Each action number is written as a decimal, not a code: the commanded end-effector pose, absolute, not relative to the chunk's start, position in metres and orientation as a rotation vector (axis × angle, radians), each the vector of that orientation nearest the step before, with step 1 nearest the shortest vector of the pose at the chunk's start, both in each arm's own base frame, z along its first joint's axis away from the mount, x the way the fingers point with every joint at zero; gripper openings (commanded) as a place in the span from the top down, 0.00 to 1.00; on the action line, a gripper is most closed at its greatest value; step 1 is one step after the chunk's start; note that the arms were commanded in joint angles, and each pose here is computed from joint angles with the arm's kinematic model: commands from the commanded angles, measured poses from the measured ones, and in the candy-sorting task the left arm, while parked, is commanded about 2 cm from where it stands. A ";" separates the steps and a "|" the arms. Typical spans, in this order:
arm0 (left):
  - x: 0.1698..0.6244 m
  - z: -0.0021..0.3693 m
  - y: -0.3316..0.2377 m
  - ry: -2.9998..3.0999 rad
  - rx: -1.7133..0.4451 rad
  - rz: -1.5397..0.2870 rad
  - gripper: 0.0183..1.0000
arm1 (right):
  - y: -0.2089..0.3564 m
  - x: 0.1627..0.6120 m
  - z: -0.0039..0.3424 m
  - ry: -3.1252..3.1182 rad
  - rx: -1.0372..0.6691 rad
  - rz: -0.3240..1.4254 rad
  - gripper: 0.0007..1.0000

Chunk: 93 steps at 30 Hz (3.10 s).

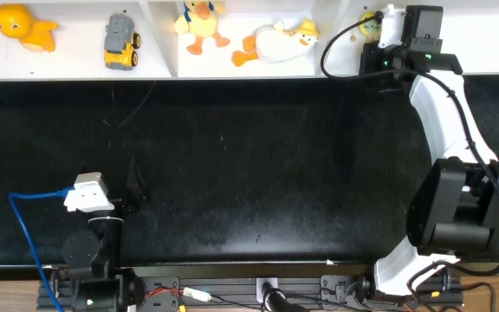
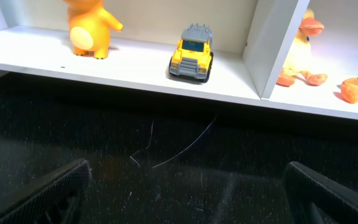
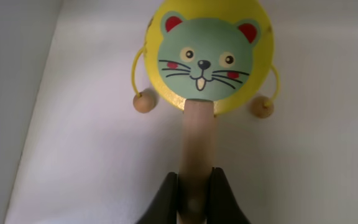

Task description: Store Toys

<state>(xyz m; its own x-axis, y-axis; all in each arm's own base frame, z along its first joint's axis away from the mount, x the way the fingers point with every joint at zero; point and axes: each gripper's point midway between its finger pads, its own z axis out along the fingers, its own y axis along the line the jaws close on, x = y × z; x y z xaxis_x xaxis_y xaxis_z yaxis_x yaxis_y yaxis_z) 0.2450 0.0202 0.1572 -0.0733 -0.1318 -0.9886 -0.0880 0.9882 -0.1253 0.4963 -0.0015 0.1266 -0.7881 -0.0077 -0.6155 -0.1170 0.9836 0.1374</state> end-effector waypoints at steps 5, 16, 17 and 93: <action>0.245 0.156 0.020 1.640 -0.174 -0.040 0.00 | 0.004 0.490 0.115 2.518 -0.024 0.272 0.00; 0.245 0.156 0.020 1.640 -0.175 -0.040 0.00 | -0.013 0.448 0.160 2.546 0.346 0.228 0.00; 0.245 0.156 0.020 1.640 -0.175 -0.040 0.00 | -0.015 0.440 0.169 2.539 0.386 0.219 0.00; 0.245 0.156 0.020 1.640 -0.175 -0.040 0.00 | -0.236 0.256 0.055 2.285 1.911 -0.069 0.00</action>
<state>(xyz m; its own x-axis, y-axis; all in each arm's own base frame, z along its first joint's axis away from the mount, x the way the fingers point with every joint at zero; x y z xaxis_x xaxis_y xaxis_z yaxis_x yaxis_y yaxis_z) 0.2449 0.0202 0.1572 -0.0736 -0.1319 -0.9885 -0.0880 0.9882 -0.1253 0.2533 -0.2379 0.0586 -0.1645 0.9723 -0.1663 0.9825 0.1764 0.0593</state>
